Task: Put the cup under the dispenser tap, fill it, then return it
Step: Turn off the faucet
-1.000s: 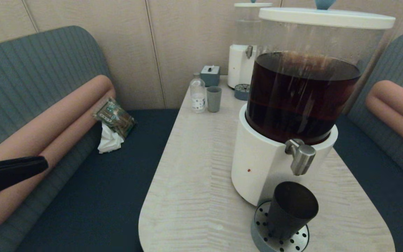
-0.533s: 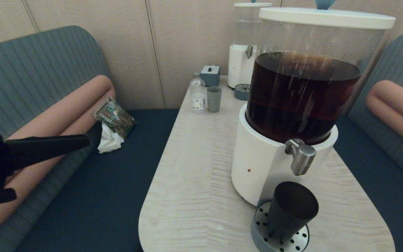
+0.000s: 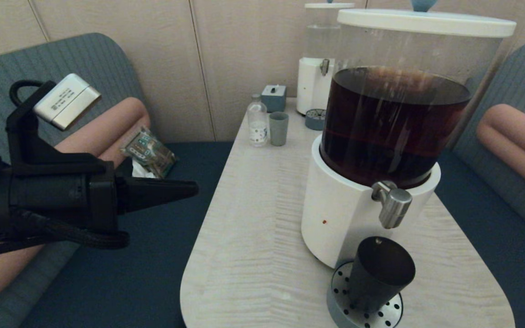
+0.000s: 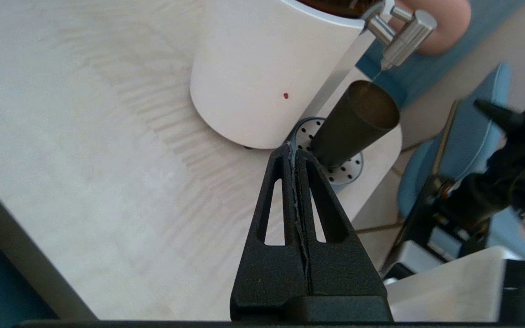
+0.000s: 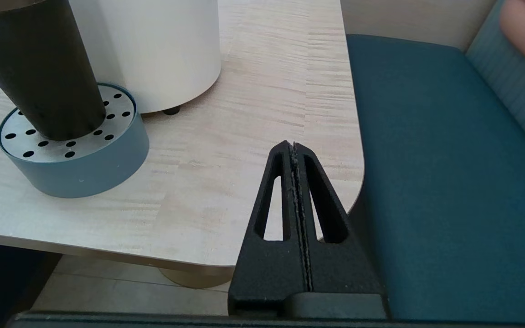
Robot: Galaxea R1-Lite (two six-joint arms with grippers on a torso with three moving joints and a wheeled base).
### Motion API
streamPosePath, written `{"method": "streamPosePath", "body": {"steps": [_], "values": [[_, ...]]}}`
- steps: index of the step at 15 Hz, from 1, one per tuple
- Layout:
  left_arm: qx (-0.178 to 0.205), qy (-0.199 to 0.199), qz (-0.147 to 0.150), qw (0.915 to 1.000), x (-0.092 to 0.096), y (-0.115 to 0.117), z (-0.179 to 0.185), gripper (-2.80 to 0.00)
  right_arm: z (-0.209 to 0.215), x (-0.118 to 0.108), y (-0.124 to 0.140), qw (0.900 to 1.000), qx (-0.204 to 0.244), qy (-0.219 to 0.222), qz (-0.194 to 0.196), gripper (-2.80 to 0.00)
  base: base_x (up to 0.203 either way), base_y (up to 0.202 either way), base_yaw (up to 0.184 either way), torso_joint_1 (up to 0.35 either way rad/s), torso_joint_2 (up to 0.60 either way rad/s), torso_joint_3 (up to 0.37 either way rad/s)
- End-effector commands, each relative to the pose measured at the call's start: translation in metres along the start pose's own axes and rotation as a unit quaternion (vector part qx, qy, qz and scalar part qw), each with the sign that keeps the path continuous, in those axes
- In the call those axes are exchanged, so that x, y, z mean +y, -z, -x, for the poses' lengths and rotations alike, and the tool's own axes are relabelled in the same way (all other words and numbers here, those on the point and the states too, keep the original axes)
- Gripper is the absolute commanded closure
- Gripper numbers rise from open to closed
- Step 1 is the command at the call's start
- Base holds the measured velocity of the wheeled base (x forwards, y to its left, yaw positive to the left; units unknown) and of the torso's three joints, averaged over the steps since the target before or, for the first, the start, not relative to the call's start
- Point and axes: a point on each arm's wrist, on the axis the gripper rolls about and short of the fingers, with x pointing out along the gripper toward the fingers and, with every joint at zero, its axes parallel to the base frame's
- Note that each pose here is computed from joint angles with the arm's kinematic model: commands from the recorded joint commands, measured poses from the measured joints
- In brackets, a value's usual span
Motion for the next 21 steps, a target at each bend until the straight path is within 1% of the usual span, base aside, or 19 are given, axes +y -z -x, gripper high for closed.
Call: {"method": "streamPosePath", "body": {"steps": [1, 2, 4, 6, 7, 9, 11, 12, 13, 14, 15, 16, 18, 20, 21], "values": [[0.016, 0.015, -0.008, 0.9997, 0.005, -0.001, -0.016, 0.0, 0.0, 0.0, 0.002, 1.0, 0.0, 0.0, 0.0, 0.0, 0.0, 0.0, 0.0, 0.0, 0.0, 0.0], [0.027, 0.025, -0.017, 0.9992, 0.001, -0.001, -0.02, 0.0, 0.0, 0.0, 0.002, 1.0, 0.0, 0.0, 0.0, 0.0, 0.0, 0.0, 0.0, 0.0, 0.0, 0.0], [0.069, 0.042, -0.026, 0.9964, -0.01, -0.001, -0.026, 0.0, 0.0, 0.0, 0.002, 1.0, 0.0, 0.0, 0.0, 0.0, 0.0, 0.0, 0.0, 0.0, 0.0, 0.0], [0.082, 0.039, -0.04, 0.995, -0.016, -0.013, -0.035, 0.0, 0.0, 0.0, 0.002, 1.0, 0.0, 0.0, 0.0, 0.0, 0.0, 0.0, 0.0, 0.0, 0.0, 0.0], [0.084, 0.032, -0.052, 0.9946, -0.017, -0.02, -0.04, 0.0, 0.0, 0.0, 0.002, 1.0, 0.0, 0.0, 0.0, 0.0, 0.0, 0.0, 0.0, 0.0, 0.0, 0.0], [0.09, 0.019, -0.093, 0.9914, -0.017, -0.036, -0.045, 0.0, 0.0, 0.0, 0.002, 1.0, 0.0, 0.0, 0.0, 0.0, 0.0, 0.0, 0.0, 0.0, 0.0, 0.0], [0.105, 0.005, -0.142, 0.9842, -0.016, -0.051, -0.051, 0.0, 0.0, 0.0, 0.002, 1.0, 0.0, -0.001, 0.0, 0.0, 0.0, 0.0, 0.0, 0.0, 0.0, 0.0], [0.116, -0.006, -0.18, 0.9768, -0.013, -0.054, -0.058, 0.0, 0.0, 0.0, 0.002, 1.0, 0.0, -0.001, 0.0, 0.0, 0.0, 0.0, 0.0, 0.0, 0.0, 0.0], [0.133, -0.012, -0.212, 0.9682, -0.008, -0.053, -0.068, 0.0, 0.0, 0.0, 0.002, 1.0, 0.0, -0.001, 0.0, 0.0, 0.0, 0.0, 0.0, 0.0, 0.0, 0.0], [0.145, -0.004, -0.232, 0.962, -0.011, -0.051, -0.076, 0.0, 0.0, 0.0, 0.002, 1.0, 0.0, 0.0, 0.0, 0.0, 0.0, 0.0, 0.0, 0.0, 0.0, 0.0], [0.155, 0.005, -0.241, 0.958, -0.019, -0.048, -0.085, 0.0, 0.0, 0.0, 0.002, 1.0, 0.0, 0.0, 0.0, 0.0, 0.0, 0.0, 0.0, 0.0, 0.0, 0.0], [0.162, 0.008, -0.248, 0.9551, -0.023, -0.046, -0.096, 0.0, 0.0, 0.0, 0.002, 1.0, 0.0, 0.0, 0.0, 0.0, 0.0, 0.0, 0.0, 0.0, 0.0, 0.0], [0.157, 0.025, -0.265, 0.9512, -0.035, -0.047, -0.111, 0.0, 0.0, 0.0, 0.002, 1.0, 0.0, -0.001, 0.0, 0.0, 0.0, 0.0, 0.0, 0.0, 0.0, 0.0], [0.146, 0.03, -0.285, 0.9468, -0.052, -0.048, -0.128, 0.0, 0.0, 0.0, 0.002, 1.0, 0.0, -0.001, 0.0, 0.0, 0.0, 0.0, 0.0, 0.0, 0.0, 0.0], [0.148, 0.032, -0.29, 0.9452, -0.058, -0.046, -0.135, 0.0, 0.0, 0.0, 0.002, 1.0, 0.0, 0.0, 0.0, 0.0, 0.0, 0.0, 0.0, 0.0, 0.0, 0.0]]}}
